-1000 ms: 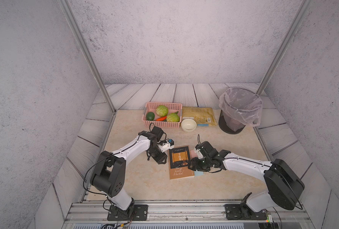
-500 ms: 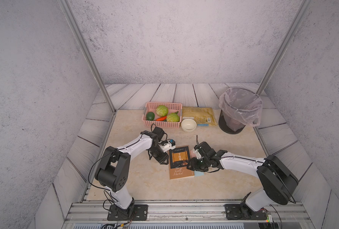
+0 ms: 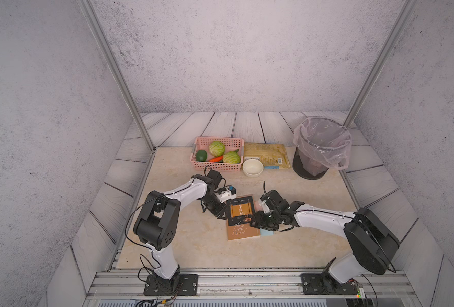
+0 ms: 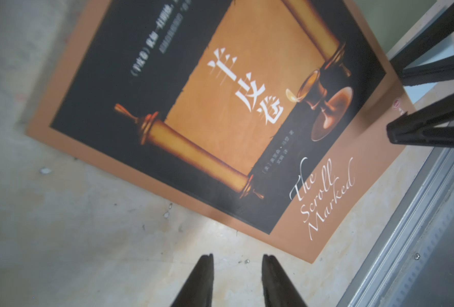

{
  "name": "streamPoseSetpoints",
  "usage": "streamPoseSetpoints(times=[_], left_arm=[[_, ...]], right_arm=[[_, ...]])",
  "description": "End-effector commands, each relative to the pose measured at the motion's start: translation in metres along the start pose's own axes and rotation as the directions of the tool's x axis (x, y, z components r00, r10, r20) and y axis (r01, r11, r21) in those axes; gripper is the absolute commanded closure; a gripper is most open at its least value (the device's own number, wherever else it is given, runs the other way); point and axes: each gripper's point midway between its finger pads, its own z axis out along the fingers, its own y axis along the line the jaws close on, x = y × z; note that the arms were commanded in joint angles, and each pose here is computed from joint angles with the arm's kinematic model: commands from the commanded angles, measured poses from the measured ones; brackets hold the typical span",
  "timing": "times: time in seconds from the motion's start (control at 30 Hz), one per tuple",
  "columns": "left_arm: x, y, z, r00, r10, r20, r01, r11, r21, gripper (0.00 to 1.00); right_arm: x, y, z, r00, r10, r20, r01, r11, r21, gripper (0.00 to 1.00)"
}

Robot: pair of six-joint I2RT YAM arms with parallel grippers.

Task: Peel off the used sticky note
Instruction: Open the book at the center of the board.

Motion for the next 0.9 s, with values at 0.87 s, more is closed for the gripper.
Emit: streamPoseSetpoints(times=[0.87], left_arm=[[0.002, 0.005, 0.018, 0.999, -0.033, -0.023, 0.033, 0.999, 0.018, 0.64]], right_arm=[[0.007, 0.020, -0.015, 1.000, -0.023, 0.009, 0.024, 0.998, -0.063, 0.45]])
